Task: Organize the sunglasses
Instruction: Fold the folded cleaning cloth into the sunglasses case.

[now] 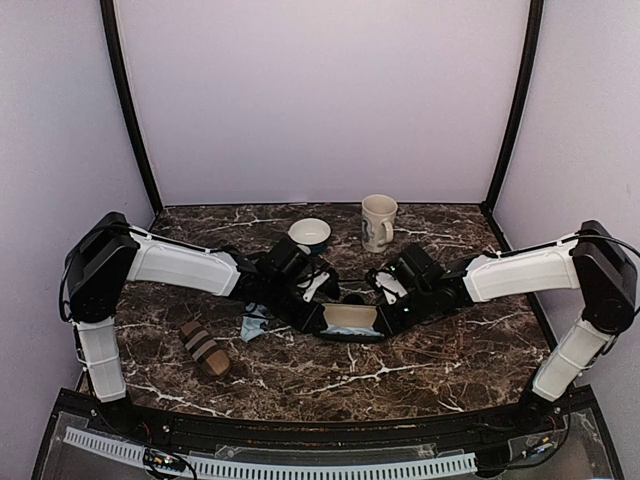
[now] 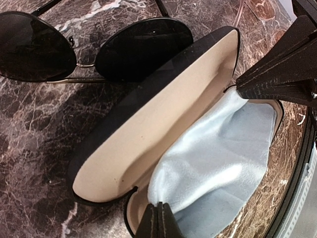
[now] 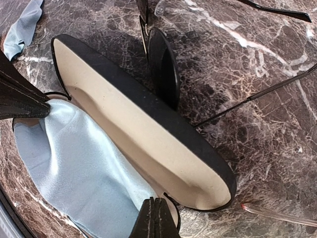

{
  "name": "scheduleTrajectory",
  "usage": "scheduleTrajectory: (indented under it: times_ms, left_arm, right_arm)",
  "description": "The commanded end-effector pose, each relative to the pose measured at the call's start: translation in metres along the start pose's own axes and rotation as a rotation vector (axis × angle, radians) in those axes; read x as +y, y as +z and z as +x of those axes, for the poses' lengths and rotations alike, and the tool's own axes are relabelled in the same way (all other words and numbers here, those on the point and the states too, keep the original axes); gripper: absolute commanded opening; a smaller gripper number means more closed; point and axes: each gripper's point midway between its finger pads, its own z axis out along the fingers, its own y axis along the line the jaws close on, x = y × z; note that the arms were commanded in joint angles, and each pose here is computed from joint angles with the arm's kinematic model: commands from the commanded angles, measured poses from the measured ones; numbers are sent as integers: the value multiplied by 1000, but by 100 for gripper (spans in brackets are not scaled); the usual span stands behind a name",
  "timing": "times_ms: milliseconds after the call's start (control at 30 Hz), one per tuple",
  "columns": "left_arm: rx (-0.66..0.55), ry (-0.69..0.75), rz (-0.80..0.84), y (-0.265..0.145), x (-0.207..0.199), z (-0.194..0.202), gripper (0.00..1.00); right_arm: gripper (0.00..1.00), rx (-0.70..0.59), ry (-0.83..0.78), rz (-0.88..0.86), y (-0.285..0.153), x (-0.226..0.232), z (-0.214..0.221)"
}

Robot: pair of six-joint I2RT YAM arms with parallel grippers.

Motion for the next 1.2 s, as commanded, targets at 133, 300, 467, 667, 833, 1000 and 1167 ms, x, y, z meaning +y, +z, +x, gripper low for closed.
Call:
scheduleTrajectory:
  times_ms: [133,300,467,667,833,1000,1167]
  left_arm:
    - [1,18,-3,-1,0,-6,0]
    - [-5,26,1,0,-1,-10,0]
    - [-3,30,0,0,-1,-10,0]
    - [2,43,-8,0,1,-10,0]
    - [13,41,-6,0,0,-7,0]
    - [17,39,-5,0,0,-6,3]
    - [8,46,0,-3,-5,-9,7]
  right_arm:
    - [0,-27,-11,-12,-5,3,-9]
    - [0,-28,-14,-14,-5,3,-9]
    - [0,-25,-14,-11,-4,2,-9]
    - [0,-23,-17,-7,-3,1,-8]
    - [0,-20,-20,-14,-3,3,-9]
    - [0,-20,-21,-22,-4,4,-8]
    - [2,-26,-22,-31,-6,6,-9]
